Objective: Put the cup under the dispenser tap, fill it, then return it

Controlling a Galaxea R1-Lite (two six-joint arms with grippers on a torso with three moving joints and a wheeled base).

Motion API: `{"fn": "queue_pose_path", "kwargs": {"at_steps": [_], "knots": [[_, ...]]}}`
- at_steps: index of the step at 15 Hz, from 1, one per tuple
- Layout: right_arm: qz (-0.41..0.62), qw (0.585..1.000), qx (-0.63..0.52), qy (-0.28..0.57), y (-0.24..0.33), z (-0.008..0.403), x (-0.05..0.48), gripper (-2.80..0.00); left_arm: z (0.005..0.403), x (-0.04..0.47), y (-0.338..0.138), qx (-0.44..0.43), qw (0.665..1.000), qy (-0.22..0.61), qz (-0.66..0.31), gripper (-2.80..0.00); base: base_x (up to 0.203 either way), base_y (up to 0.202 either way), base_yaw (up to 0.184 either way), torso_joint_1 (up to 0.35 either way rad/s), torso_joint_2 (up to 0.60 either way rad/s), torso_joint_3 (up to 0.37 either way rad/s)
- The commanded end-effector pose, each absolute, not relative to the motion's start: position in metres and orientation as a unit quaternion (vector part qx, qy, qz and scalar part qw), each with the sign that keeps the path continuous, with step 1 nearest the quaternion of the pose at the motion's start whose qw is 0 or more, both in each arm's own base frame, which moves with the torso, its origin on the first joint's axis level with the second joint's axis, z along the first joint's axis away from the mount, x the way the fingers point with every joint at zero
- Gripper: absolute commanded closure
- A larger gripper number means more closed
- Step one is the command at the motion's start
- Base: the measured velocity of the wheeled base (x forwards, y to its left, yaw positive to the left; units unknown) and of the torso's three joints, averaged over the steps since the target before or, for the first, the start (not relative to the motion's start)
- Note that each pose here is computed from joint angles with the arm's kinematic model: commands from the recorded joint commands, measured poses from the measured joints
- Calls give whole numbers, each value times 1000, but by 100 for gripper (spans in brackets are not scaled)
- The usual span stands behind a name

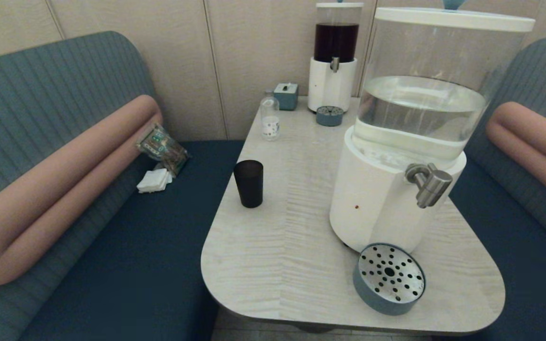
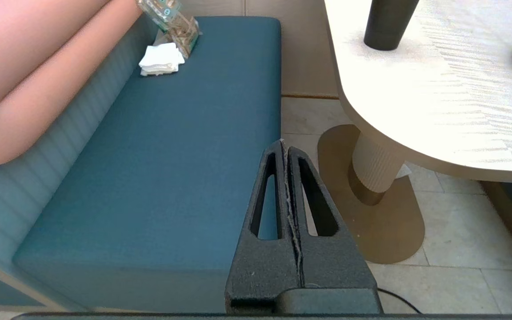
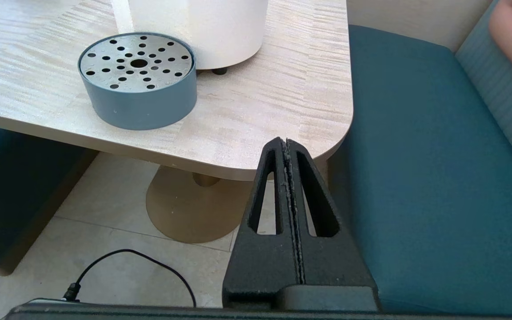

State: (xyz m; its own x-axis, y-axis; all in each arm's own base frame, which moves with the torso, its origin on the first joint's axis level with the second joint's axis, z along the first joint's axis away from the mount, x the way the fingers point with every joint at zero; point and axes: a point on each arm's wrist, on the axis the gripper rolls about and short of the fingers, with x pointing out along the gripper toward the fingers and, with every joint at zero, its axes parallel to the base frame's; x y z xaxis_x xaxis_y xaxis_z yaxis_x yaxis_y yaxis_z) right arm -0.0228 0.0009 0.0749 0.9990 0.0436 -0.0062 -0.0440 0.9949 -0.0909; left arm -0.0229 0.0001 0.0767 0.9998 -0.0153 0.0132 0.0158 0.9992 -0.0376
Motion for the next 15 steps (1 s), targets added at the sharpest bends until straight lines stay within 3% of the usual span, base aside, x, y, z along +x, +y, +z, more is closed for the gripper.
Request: {"fn": "queue_pose_path", "kwargs": {"at_steps": [1,15], "knots": [[22,999,-46,2,1,75,-23,0,76,-23,0,-19,1000,-6,-8,0,0,0,0,0,0,0],[15,999,-35,2,1,75,-23,0,76,-23,0,-19,1000,-6,-8,0,0,0,0,0,0,0]]}}
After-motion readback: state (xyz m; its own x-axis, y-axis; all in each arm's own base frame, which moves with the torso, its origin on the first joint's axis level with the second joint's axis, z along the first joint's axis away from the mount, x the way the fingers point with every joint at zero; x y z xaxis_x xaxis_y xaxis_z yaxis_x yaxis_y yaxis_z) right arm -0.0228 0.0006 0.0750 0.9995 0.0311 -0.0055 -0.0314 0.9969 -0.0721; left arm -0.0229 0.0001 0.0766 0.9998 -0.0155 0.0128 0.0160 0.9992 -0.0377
